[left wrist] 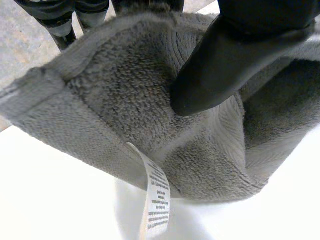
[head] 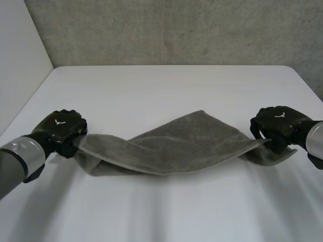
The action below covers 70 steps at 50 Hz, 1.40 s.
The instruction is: Fold the towel.
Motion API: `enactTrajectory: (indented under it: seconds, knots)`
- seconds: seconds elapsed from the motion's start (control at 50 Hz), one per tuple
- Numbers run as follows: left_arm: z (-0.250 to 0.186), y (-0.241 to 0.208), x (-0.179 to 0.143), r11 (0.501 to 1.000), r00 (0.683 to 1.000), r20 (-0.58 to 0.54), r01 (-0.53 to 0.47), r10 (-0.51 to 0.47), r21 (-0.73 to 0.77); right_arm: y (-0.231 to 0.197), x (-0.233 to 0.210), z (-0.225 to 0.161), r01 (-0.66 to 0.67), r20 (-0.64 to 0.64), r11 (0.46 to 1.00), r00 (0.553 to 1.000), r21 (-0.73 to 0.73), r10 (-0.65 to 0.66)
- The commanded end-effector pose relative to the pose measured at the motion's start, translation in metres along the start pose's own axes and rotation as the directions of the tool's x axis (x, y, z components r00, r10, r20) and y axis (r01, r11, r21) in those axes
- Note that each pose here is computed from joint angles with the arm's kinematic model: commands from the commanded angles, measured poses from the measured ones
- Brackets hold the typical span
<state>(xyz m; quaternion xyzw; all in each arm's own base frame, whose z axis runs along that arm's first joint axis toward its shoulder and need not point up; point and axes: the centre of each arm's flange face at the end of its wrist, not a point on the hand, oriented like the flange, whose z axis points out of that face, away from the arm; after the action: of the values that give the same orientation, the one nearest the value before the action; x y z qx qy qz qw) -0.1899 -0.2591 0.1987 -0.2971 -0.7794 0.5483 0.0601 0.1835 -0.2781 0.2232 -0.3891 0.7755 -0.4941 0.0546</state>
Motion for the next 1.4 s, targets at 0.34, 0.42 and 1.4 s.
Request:
enactTrajectory:
  seconds: [0.34,0.42,1.4]
  knots:
    - [-0.004,-0.232,-0.074,0.703,0.974,0.193,-0.054,-0.120,0.709,-0.213,0.095,-0.043,0.071,-0.316,0.680,0.917,0.730,0.243]
    - [-0.011,-0.227,-0.072,0.674,0.975,0.185,-0.054,-0.125,0.736,-0.192,0.080,-0.028,0.022,-0.256,0.710,0.941,0.704,0.224]
    - [-0.049,-0.041,-0.028,0.958,0.996,0.055,0.048,-0.067,0.283,-0.077,0.027,-0.093,-0.030,-0.194,0.914,0.974,0.404,0.118]
